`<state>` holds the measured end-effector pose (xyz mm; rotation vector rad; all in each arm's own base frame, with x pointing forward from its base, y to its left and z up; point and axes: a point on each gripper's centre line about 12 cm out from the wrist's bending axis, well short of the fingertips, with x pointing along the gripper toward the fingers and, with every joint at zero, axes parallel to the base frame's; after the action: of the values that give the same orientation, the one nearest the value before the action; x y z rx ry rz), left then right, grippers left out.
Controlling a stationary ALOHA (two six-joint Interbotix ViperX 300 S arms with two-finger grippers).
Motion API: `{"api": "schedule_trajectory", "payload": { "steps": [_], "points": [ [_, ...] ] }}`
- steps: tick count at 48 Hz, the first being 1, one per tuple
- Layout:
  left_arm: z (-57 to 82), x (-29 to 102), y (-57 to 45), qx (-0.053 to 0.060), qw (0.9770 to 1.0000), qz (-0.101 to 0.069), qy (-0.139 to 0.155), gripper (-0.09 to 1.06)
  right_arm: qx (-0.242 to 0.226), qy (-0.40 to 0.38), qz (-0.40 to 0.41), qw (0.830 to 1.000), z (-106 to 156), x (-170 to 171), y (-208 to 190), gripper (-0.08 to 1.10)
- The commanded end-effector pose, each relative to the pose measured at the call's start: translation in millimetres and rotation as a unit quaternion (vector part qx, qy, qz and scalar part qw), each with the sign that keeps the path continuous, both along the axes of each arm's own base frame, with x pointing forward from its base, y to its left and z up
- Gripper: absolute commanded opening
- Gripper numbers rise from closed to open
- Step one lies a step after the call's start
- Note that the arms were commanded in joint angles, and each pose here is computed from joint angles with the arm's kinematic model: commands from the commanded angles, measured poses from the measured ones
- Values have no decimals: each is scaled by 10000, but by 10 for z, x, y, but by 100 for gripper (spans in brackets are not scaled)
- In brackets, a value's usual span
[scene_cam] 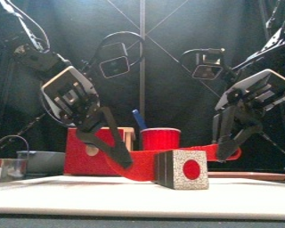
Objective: Place sushi on board then cut the sushi with the knife then place the pieces on the plate
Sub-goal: Cut the sushi into 4 pieces
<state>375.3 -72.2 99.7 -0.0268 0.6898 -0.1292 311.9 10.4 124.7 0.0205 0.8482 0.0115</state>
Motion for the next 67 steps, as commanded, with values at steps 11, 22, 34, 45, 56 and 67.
{"api": "schedule_trajectory", "payload": {
  "steps": [11,22,34,45,56,67],
  "points": [
    [202,65,51,108,9998,-81,-122,31,-271,-402,-214,9986,223,143,-316,37],
    [348,74,62,156,9995,-140,-248,31,-360,-608,-126,9974,367,189,-305,37],
    [661,59,64,94,9976,-137,-665,31,-397,-1001,-84,9942,663,104,-266,37],
    [718,65,-21,59,9968,-230,-769,31,-260,-1142,201,9929,731,-56,-27,36],
    [612,127,-179,5,9972,-356,-661,31,-10,-976,321,9947,625,-102,160,36],
    [518,163,-194,40,9978,-376,-543,31,64,-818,275,9962,529,-109,175,36]
  ]
}}
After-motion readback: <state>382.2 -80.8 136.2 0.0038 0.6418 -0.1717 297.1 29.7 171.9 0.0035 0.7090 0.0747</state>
